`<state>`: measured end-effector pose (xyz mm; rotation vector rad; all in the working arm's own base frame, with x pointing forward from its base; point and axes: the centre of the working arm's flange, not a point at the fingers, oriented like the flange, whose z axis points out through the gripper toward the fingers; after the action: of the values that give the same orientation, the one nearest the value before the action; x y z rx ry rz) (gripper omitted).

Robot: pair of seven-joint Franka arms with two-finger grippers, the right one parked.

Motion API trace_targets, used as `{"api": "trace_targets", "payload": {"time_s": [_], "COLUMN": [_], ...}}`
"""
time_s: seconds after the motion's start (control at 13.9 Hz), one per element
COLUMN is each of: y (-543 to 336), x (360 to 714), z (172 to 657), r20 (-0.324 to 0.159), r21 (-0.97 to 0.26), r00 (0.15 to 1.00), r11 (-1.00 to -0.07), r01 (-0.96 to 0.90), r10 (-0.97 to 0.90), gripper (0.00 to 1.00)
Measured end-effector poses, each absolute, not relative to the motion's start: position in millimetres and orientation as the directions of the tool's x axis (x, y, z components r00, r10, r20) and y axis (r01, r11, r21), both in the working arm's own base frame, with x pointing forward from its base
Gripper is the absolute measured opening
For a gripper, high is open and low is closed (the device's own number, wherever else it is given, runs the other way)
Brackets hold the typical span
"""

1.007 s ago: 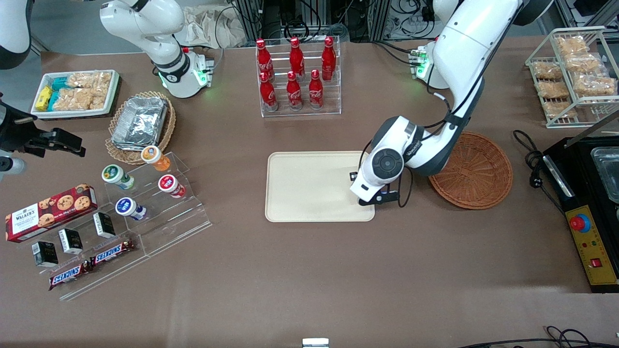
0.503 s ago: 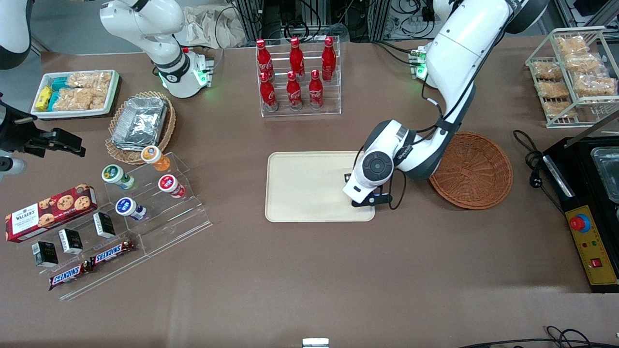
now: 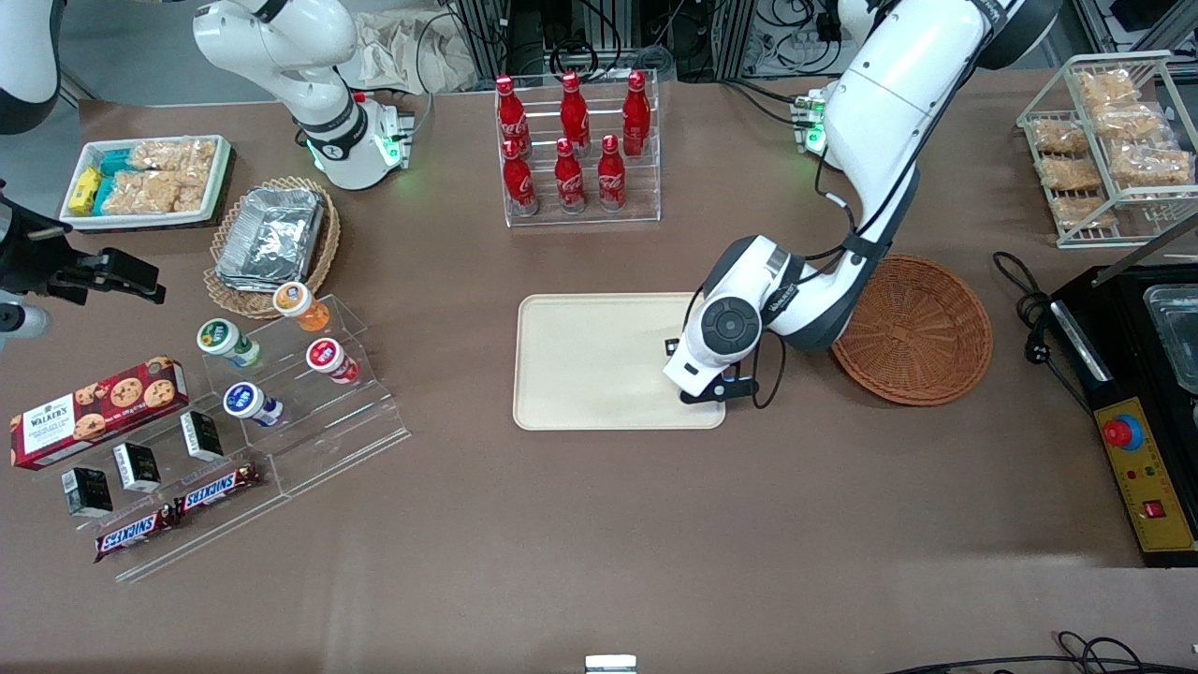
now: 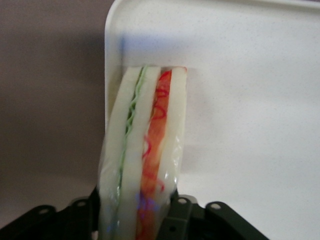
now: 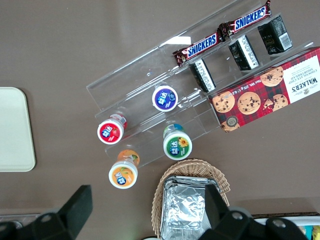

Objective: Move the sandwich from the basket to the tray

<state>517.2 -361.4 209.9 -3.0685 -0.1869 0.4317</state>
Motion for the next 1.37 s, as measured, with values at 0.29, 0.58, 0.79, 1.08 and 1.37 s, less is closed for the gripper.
{"api": "trace_targets", "payload": {"time_s": [0.29, 0.58, 0.79, 1.08, 1.37], "y": [-360.1, -348.1, -321.5, -258.9, -180.1], "x": [525.5, 542.0, 556.0, 570.1, 582.4], "z": [221.2, 281.7, 339.4, 393.1, 427.8], "r20": [-0.260, -0.250, -0.233, -0.216, -0.203], "r21": [-0.048, -0.074, -0.095, -0.105, -0.102], "r00": [0.957, 0.957, 0.955, 0.963, 0.976], "r11": [-0.991, -0.988, -0.981, -0.984, -0.993], "r01": [0.122, 0.134, 0.167, 0.144, 0.055], "r10": [0.130, 0.149, 0.185, 0.164, 0.075], "gripper": [0.97, 1.00, 1.00, 1.00, 1.00]}}
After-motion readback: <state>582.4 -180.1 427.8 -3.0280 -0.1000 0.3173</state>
